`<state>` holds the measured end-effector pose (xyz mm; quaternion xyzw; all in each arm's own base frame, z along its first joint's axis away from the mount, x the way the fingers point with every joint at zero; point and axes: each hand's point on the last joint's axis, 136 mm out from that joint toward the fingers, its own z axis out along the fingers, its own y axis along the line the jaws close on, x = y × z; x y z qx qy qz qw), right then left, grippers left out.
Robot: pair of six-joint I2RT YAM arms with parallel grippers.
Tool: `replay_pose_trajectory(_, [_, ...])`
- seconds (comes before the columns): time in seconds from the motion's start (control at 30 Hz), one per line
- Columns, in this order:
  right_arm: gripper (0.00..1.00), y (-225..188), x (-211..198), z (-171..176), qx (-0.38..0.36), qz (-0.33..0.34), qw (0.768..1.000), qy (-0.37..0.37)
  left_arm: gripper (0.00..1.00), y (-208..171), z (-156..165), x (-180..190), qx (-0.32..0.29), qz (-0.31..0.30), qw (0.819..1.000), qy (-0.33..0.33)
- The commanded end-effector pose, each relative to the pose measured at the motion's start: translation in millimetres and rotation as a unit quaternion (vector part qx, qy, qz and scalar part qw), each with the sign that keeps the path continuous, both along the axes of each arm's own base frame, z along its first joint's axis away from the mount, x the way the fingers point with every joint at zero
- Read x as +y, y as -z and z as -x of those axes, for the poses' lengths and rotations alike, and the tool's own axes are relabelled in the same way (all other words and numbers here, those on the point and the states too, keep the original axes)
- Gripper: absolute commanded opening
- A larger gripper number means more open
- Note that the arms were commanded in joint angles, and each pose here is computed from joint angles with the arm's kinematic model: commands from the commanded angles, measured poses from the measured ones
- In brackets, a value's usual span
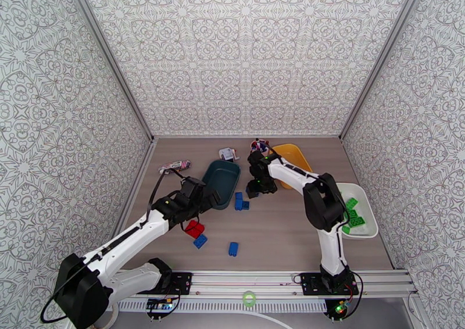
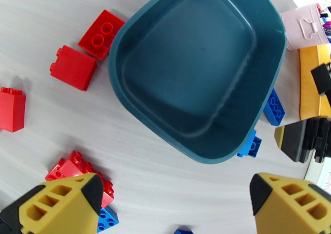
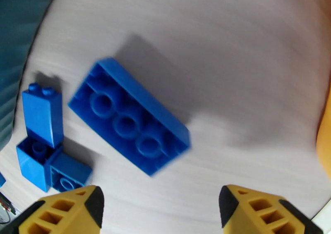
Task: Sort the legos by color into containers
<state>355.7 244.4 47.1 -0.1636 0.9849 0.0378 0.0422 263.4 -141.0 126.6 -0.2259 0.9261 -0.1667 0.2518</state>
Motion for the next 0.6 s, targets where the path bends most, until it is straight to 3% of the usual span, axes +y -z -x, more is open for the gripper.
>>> replay_pose_trajectory(0.0, [0.76, 1, -1, -10, -0.008, 0.024, 1.0, 0.0, 0.99, 3, 0, -7, 0.011, 0.008, 1.0, 0.009])
replay_pose_trajectory(0.57, [0.62, 12, 17, -44, -0.004, 0.033, 0.999, 0.011, 0.99, -5, -21, -24, 0.01, 0.002, 1.0, 0.028])
